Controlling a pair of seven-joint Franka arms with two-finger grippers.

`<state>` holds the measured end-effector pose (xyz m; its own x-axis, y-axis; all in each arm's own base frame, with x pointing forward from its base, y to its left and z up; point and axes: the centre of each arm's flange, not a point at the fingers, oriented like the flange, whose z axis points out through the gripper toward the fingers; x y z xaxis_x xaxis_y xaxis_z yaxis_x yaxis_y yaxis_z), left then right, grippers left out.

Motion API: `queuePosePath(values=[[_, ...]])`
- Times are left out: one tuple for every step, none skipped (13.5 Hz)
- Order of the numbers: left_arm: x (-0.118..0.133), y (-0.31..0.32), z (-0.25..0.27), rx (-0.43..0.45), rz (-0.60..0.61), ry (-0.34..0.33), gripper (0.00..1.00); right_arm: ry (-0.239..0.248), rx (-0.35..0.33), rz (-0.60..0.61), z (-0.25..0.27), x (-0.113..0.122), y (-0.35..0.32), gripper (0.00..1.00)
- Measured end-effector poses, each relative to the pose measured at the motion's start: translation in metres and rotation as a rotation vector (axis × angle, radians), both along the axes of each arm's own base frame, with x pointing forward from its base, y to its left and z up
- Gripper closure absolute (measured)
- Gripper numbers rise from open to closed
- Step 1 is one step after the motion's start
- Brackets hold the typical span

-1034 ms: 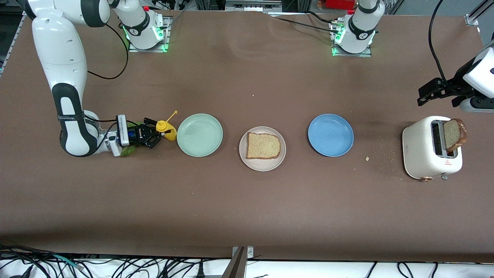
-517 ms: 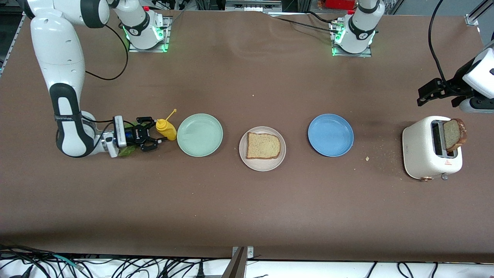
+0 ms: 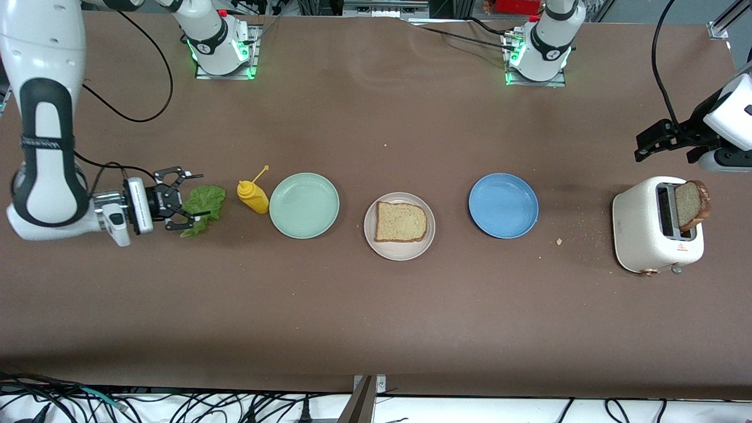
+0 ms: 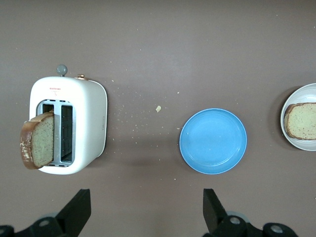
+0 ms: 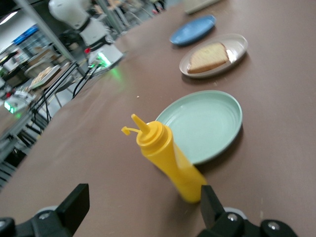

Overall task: Make sandwich in beige plate with both arms
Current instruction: 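Grasp the green lettuce leaf with the right gripper and lift it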

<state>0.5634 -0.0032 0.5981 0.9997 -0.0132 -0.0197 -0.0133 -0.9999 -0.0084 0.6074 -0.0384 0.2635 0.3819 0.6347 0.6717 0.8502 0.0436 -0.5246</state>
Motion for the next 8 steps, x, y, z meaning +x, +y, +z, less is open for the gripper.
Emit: queuePosePath(values=[[0.000, 0.000, 0.000, 0.000, 0.000, 0.000, 0.00, 0.061, -0.066, -0.050, 0.014, 0.000, -0.008, 0.00], [0.000, 0.000, -0.001, 0.000, 0.000, 0.001, 0.00, 0.112, -0.128, -0.095, 0.023, 0.000, -0.015, 0.00], [0.000, 0.000, -0.001, 0.000, 0.000, 0.001, 0.00, 0.159, -0.193, -0.139, 0.030, 0.002, -0.020, 0.00], [0.000, 0.000, -0.001, 0.000, 0.000, 0.001, 0.00, 0.211, -0.272, -0.187, 0.036, 0.005, -0.024, 0.00], [0.000, 0.000, -0.001, 0.000, 0.000, 0.001, 0.00, 0.265, -0.363, -0.235, 0.043, 0.010, -0.024, 0.00], [0.000, 0.000, -0.001, 0.000, 0.000, 0.001, 0.00, 0.312, -0.463, -0.273, 0.052, 0.015, -0.020, 0.00], [0.000, 0.000, -0.001, 0.000, 0.000, 0.002, 0.00, 0.345, -0.574, -0.310, 0.064, 0.021, -0.012, 0.00], [0.000, 0.000, -0.001, 0.000, 0.000, 0.002, 0.00, 0.364, -0.688, -0.364, 0.077, 0.027, 0.001, 0.00]])
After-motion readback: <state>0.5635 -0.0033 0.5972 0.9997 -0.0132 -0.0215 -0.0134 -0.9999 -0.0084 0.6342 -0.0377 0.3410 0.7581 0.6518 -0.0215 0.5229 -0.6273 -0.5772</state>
